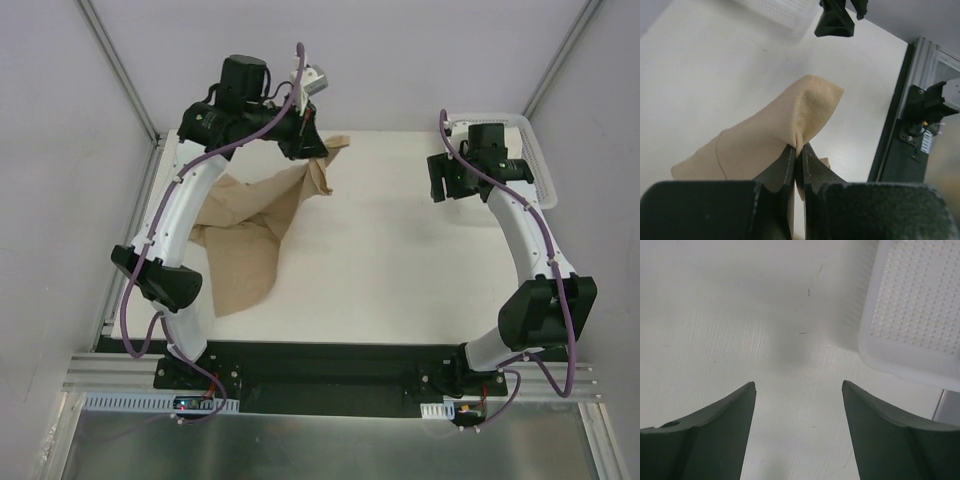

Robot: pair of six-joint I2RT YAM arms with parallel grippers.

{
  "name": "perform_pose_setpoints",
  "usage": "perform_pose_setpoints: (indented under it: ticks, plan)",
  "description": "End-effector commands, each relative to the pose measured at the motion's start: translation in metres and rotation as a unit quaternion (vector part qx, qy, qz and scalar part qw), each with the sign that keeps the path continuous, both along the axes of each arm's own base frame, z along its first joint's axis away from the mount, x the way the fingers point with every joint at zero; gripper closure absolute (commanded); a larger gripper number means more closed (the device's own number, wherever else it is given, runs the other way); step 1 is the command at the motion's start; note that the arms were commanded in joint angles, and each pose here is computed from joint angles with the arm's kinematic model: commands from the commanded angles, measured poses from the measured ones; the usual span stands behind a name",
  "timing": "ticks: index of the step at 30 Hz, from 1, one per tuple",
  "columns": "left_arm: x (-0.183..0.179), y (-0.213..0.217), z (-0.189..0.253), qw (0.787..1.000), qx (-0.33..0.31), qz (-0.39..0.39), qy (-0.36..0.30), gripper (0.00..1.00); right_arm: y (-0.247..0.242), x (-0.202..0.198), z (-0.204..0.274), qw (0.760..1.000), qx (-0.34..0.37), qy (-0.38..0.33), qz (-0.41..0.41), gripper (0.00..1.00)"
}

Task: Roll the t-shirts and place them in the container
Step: Move the T-shirt to the center of the board.

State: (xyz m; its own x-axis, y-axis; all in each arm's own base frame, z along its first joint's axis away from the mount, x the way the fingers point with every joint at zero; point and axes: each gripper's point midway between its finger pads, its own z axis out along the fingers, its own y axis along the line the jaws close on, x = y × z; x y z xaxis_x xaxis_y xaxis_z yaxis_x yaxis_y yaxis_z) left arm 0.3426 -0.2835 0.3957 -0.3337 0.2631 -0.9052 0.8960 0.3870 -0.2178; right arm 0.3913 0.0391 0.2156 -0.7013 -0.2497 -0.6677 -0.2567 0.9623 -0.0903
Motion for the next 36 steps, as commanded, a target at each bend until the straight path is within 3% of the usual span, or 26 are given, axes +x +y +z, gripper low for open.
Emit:
perform_pose_setpoints:
  ticks: [1, 10, 13, 14, 17, 20, 21, 23, 24, 28, 31, 36]
  plan:
    - [-0.035, -0.041, -0.022, 0.994, -0.003, -0.069, 0.08, 1.0, 0.016, -0.02, 0.013, 0.999, 0.041, 0.0, 0.022, 0.27]
    - [-0.063, -0.088, -0.019, 0.991, 0.004, -0.126, 0.042, 1.0, 0.009, -0.038, 0.006, 0.997, 0.074, 0.023, 0.011, 0.26]
    - [-0.06, -0.091, -0.026, 0.992, 0.015, -0.122, 0.038, 1.0, 0.031, -0.054, 0.013, 0.989, 0.116, 0.029, 0.085, 0.23]
    - [-0.059, -0.09, -0.03, 0.992, 0.021, -0.116, 0.042, 0.75, 0.044, -0.063, 0.016, 0.982, 0.142, 0.037, 0.119, 0.23]
    - [-0.061, -0.078, -0.031, 0.994, 0.033, -0.095, 0.044, 0.37, 0.051, -0.078, 0.013, 0.975, 0.155, 0.06, 0.144, 0.22]
    - [-0.047, -0.042, -0.041, 0.997, 0.066, -0.021, 0.041, 0.28, 0.049, -0.083, 0.006, 0.975, 0.149, 0.075, 0.145, 0.22]
    - [-0.031, -0.023, -0.054, 0.994, 0.095, 0.034, 0.04, 0.26, 0.05, -0.083, 0.005, 0.975, 0.149, 0.075, 0.147, 0.22]
    - [-0.026, 0.013, -0.088, 0.984, 0.137, 0.089, 0.074, 0.26, 0.054, -0.08, 0.0, 0.974, 0.149, 0.081, 0.153, 0.22]
    - [-0.008, 0.048, -0.104, 0.972, 0.159, 0.148, 0.086, 0.27, 0.061, -0.081, -0.002, 0.972, 0.145, 0.085, 0.166, 0.22]
    - [-0.018, 0.138, -0.192, 0.921, 0.237, 0.238, 0.199, 0.3, 0.083, -0.081, -0.027, 0.962, 0.122, 0.116, 0.217, 0.21]
    - [-0.045, 0.172, -0.24, 0.888, 0.286, 0.247, 0.263, 0.32, 0.096, -0.088, -0.058, 0.951, 0.09, 0.159, 0.25, 0.18]
    - [-0.079, 0.187, -0.295, 0.849, 0.331, 0.237, 0.336, 0.31, 0.101, -0.077, -0.099, 0.94, 0.035, 0.196, 0.277, 0.15]
